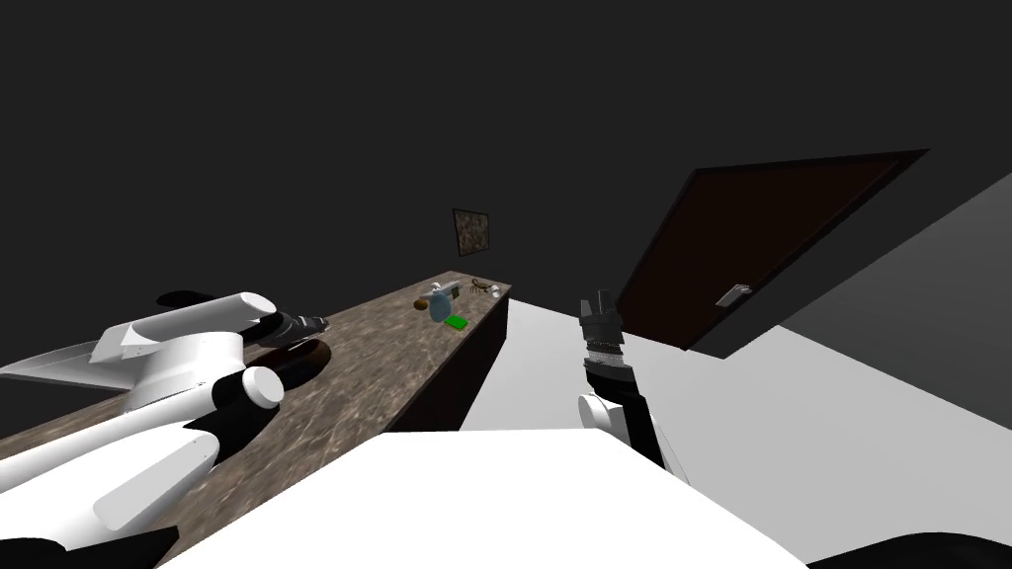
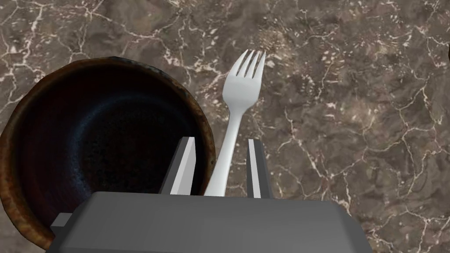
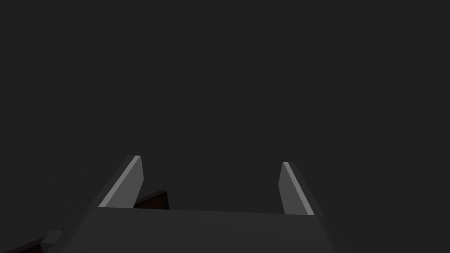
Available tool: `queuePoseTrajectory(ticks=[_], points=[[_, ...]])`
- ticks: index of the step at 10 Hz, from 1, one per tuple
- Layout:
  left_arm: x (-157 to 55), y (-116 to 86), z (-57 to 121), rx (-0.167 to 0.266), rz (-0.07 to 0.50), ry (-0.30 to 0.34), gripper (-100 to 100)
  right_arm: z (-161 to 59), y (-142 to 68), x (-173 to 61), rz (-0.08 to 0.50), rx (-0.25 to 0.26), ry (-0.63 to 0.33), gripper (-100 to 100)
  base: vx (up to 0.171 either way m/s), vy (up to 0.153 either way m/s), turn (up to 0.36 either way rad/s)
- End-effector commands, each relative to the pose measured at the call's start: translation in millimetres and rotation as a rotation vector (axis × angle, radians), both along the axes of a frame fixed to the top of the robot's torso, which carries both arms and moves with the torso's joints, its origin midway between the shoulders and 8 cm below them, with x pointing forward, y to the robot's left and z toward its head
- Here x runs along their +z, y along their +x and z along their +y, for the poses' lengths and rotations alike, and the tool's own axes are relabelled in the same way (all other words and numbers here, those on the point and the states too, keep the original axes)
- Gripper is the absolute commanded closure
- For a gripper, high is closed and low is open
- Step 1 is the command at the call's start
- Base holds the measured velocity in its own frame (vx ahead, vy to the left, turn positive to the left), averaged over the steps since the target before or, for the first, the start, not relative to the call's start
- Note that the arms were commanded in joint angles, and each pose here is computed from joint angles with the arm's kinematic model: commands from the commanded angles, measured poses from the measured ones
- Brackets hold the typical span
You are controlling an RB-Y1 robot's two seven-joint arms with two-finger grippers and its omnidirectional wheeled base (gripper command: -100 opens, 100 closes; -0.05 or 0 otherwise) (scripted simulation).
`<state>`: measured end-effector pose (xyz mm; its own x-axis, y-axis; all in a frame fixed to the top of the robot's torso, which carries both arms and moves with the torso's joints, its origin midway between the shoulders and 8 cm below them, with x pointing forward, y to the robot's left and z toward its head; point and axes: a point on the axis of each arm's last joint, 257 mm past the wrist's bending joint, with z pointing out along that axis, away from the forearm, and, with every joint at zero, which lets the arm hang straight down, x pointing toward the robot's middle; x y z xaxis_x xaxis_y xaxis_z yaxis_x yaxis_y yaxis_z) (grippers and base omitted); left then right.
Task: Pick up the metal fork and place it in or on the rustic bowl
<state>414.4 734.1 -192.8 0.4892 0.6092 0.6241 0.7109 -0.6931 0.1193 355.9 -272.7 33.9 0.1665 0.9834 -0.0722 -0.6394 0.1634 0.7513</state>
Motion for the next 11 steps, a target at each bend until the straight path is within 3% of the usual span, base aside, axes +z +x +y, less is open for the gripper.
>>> queuePoseTrajectory(ticks=[1,2,5,6,7,11], points=[[4.3,-13.3,21.4,0.033,-0.002,0.046,100,0.0,0.0,0.0,0.0,0.0,0.0,0,-0.076,0.054,-0.082],[4.3,-13.3,21.4,0.033,-0.002,0.046,100,0.0,0.0,0.0,0.0,0.0,0.0,0,-0.048,0.035,-0.022],[7.6,-36.1,49.6,0.079,0.003,0.111,100,0.0,0.0,0.0,0.0,0.0,0.0,0,-0.048,0.038,-0.046],[6.9,-28.7,44.4,0.068,-0.002,0.095,100,0.0,0.0,0.0,0.0,0.0,0.0,0,-0.035,0.021,-0.018],[9.5,-28.7,47.0,0.071,-0.007,0.104,-100,0.0,0.0,0.0,0.0,0.0,0.0,0,0.0,0.0,0.0],[11.2,-28.2,47.4,0.071,-0.01,0.106,-100,0.0,0.0,0.0,0.0,0.0,0.0,0,0.0,0.0,0.0]])
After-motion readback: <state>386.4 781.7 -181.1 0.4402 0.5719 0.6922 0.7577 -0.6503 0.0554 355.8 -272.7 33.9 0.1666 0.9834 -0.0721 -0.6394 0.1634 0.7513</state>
